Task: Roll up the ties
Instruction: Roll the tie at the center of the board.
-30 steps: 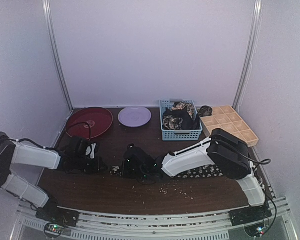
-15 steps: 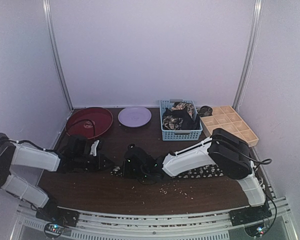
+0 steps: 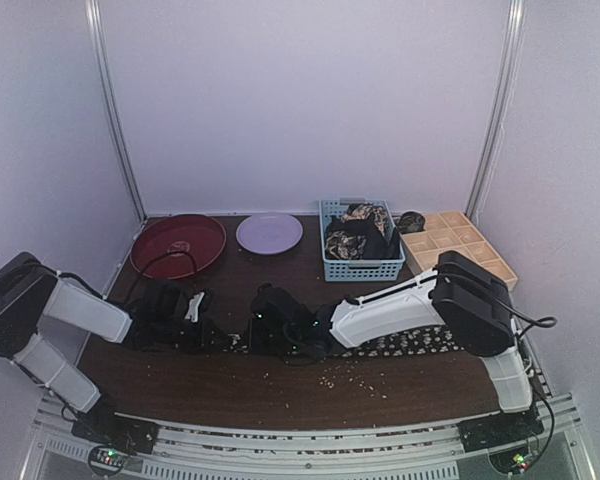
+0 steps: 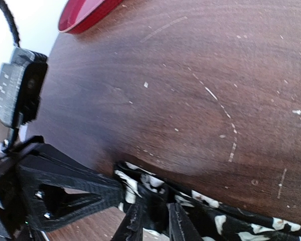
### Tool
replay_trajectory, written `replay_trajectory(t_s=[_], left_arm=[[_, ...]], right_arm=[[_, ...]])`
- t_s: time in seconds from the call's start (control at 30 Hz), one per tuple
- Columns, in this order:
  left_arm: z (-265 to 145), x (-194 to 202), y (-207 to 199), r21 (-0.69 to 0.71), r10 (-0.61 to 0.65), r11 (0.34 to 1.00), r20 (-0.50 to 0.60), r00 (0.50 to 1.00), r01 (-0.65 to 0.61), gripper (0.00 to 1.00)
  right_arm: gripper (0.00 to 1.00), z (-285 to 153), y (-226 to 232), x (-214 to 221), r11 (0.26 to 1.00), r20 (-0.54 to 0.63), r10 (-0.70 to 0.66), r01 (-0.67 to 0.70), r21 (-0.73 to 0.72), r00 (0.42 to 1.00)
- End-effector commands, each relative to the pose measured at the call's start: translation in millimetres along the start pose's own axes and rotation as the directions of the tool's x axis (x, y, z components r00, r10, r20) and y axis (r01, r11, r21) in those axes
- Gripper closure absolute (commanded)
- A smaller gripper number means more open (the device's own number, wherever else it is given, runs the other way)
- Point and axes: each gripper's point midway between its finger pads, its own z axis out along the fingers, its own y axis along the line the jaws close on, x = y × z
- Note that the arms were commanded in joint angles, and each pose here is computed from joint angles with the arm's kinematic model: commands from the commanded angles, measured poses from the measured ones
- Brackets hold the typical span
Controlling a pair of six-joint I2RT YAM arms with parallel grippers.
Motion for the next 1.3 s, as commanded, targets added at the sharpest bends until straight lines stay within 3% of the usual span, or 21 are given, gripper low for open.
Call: replay_trajectory(t_s=[0.0,0.27,0.47,0.6,0.87,1.07,1.17,1.27], left_arm=[[3,-3,4,-0.015,0.022,1.0,0.011,1.0,-0.022,1.0],[-1,-6,5,-0.046,0.008,0.999,0.013,1.0,-0.007,0.97],[-24,-22,31,-0.271,0.009,0.962,0.085,0.996,0.014,0.89],[-30,-18,51,-0.359,-0.01,0.932,0.089,0.996,0.041,0.9],[-6,-3,48,-0.264,-0.032,0.964,0.01,0.999,0.034,1.0],[3,4,33,-0.152,-0.057,0.987,-0.018,0.998,0.054,1.0],[-1,7,32,-0.149,-0.084,0.985,-0.007,0.996,0.082,1.0],[-9,7,45,-0.232,-0.098,0.968,0.014,0.995,0.098,1.0]], right_arm=[[0.8,3,-5,5,0.999,-0.03,-0.025,0.025,0.028,0.999],[0.87,21,-23,20,0.996,-0.074,-0.04,0.046,0.078,0.996],[0.88,22,-34,24,0.993,-0.076,-0.037,0.045,0.106,0.996],[0.88,22,-35,23,0.993,-0.072,-0.037,0.044,0.106,0.997],[0.88,18,-31,20,0.996,-0.061,-0.031,0.036,0.086,0.998],[0.89,12,-30,15,0.997,-0.039,-0.028,0.03,0.069,0.999],[0.88,11,-32,16,0.998,-0.035,-0.023,0.026,0.064,0.999],[0.89,12,-33,19,0.998,-0.041,-0.019,0.022,0.061,0.999]])
